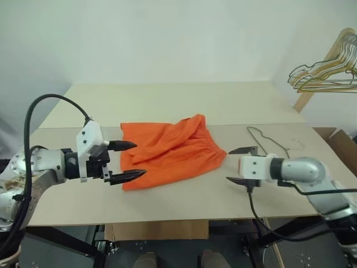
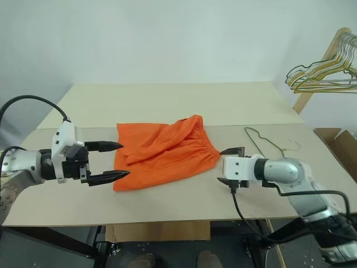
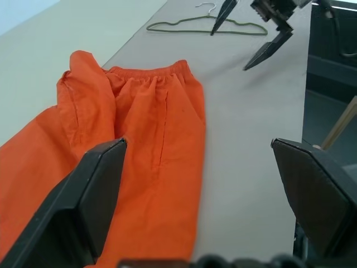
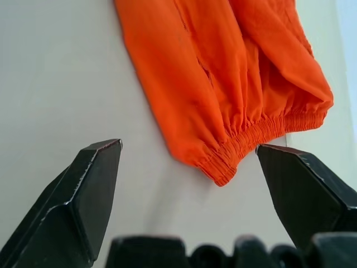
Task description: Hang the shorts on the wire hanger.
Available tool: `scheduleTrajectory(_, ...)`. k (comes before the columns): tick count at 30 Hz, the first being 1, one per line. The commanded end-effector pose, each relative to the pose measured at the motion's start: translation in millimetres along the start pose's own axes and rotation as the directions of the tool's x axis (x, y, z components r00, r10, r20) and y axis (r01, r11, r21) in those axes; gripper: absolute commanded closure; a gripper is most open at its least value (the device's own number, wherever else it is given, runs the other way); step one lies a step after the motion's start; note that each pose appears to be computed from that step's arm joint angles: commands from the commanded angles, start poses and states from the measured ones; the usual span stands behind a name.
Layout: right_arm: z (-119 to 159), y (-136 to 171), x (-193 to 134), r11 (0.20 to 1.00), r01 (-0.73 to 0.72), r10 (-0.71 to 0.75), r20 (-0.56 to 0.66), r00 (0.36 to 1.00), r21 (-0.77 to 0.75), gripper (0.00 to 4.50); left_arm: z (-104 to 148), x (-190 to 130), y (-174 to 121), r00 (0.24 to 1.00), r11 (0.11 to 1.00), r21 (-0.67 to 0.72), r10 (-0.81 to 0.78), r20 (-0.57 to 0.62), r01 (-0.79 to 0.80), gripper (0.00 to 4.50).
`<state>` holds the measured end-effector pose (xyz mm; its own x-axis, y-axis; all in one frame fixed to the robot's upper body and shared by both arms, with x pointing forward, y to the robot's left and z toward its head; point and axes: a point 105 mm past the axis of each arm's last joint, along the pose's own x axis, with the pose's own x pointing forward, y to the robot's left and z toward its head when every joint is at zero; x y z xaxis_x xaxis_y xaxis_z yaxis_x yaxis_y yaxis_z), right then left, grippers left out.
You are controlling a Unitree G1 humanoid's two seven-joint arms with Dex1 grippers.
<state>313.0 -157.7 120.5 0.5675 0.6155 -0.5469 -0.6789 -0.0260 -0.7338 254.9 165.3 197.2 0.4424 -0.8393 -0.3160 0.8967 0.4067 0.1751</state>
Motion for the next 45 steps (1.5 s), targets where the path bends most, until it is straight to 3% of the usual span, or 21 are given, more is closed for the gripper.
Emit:
scheduleTrajectory(1, -10.9, -12.7, 16.2, 0.984, 0.040, -0.051, -0.064, 0.997, -0.172, 0.03, 9.5, -0.1, 1.1, 1.000, 0.999, 0.050, 0.007, 0.017, -0.008, 0.00)
scheduleTrajectory(14, -37.0, -26.2, 64.8, 0.888, 0.062, -0.137, -0.134, 0.981, -0.456, 0.03, 13.9, -2.0, 0.8, 0.999, 0.998, 0.061, 0.023, 0.034, -0.025, 0.00)
scheduleTrajectory(24, -22.6, -30.6, 90.6, 0.858, 0.105, -0.154, -0.057, 0.986, -0.502, 0.03, 13.9, -2.4, 1.0, 0.999, 0.997, 0.065, 0.036, 0.041, -0.039, 0.00)
scheduleTrajectory(37, -11.1, -31.5, 99.9, 0.848, 0.099, -0.124, -0.013, 0.992, -0.521, 0.03, 13.0, -4.4, -0.3, 0.997, 0.996, 0.066, 0.053, 0.048, -0.056, 0.00)
scheduleTrajectory(40, -11.7, -29.3, 100.1, 0.848, 0.075, -0.097, -0.016, 0.995, -0.524, 0.64, 12.2, -5.1, -0.4, 0.997, 0.996, 0.065, 0.059, 0.046, -0.062, 0.00)
scheduleTrajectory(45, -12.4, -26.4, 101.0, 0.853, 0.068, -0.086, -0.011, 0.996, -0.518, 2.48, 9.6, -5.7, -1.4, 0.997, 0.996, 0.061, 0.063, 0.039, -0.065, 0.00)
